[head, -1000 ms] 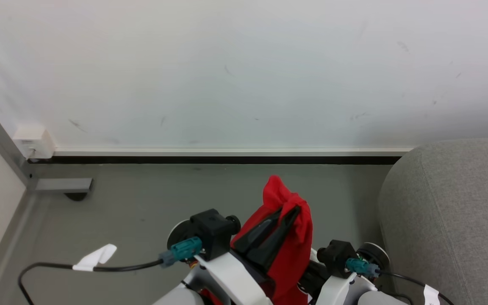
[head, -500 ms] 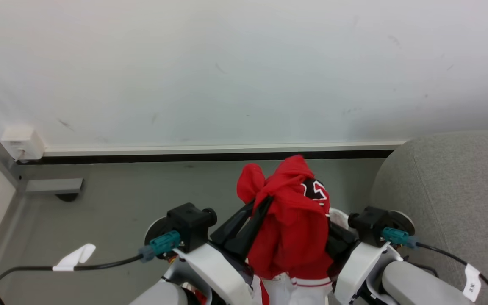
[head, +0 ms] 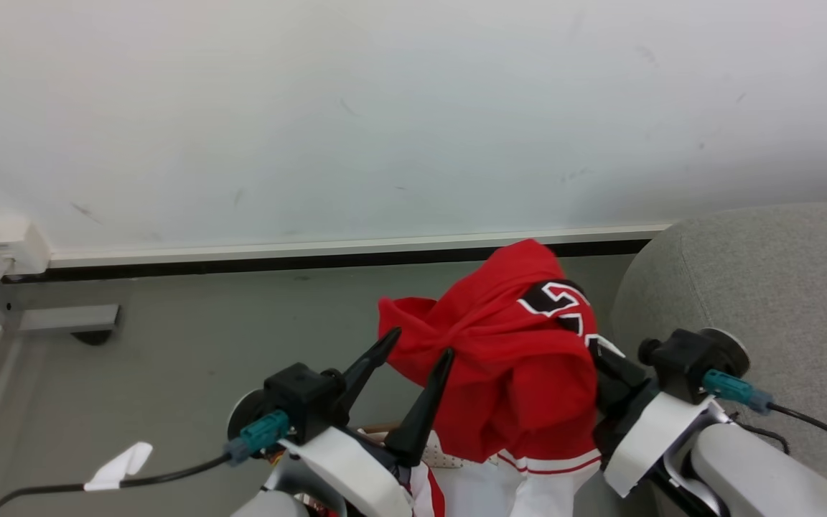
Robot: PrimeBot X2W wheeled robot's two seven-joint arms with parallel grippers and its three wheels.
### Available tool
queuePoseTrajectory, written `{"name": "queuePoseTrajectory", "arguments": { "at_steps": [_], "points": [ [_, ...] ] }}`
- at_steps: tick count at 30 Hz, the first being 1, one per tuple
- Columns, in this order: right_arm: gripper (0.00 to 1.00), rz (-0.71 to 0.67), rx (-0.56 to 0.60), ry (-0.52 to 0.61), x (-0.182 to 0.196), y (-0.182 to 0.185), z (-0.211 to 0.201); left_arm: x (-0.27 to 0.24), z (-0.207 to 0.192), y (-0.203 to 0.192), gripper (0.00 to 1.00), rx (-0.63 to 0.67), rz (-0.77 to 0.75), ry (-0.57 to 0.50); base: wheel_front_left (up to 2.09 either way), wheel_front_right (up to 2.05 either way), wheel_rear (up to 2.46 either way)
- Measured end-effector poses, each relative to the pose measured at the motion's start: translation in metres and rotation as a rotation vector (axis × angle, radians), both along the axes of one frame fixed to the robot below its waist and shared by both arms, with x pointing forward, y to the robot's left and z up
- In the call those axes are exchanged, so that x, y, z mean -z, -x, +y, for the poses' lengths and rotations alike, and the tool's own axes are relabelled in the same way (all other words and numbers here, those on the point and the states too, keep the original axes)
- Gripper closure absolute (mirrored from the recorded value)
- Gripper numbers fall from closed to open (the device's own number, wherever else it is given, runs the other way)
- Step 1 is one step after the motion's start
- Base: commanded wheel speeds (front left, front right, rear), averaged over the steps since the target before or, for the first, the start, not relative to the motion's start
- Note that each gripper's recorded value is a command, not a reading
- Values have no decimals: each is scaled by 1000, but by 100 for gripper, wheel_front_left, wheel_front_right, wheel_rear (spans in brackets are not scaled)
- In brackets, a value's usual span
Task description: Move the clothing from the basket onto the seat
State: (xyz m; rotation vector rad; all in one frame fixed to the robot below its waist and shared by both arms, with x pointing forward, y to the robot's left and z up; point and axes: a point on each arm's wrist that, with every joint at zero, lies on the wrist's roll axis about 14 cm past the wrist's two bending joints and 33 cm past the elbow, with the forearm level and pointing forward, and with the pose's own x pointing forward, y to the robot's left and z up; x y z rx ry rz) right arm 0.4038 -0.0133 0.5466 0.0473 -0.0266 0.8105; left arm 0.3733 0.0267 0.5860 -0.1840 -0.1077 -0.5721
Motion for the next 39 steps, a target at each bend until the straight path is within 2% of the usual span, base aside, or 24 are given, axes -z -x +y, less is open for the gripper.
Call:
{"name": "queuePoseTrajectory", "arguments": {
  "at_steps": [14,30,35,39],
  "points": [
    [100,-76,234,5,-21,-16,-94,24,-39,6,0,96,7,-22,0,0,0],
    [100,-107,532,36,-29,5,-213,29,-117,11,0,340,6,8,0,0,0],
    [100,-97,589,61,-22,-7,-233,35,-130,-3,0,388,3,0,0,0,0],
    [100,-142,626,95,-34,-37,-251,42,-137,-22,0,414,3,-10,0,0,0]
  ]
}}
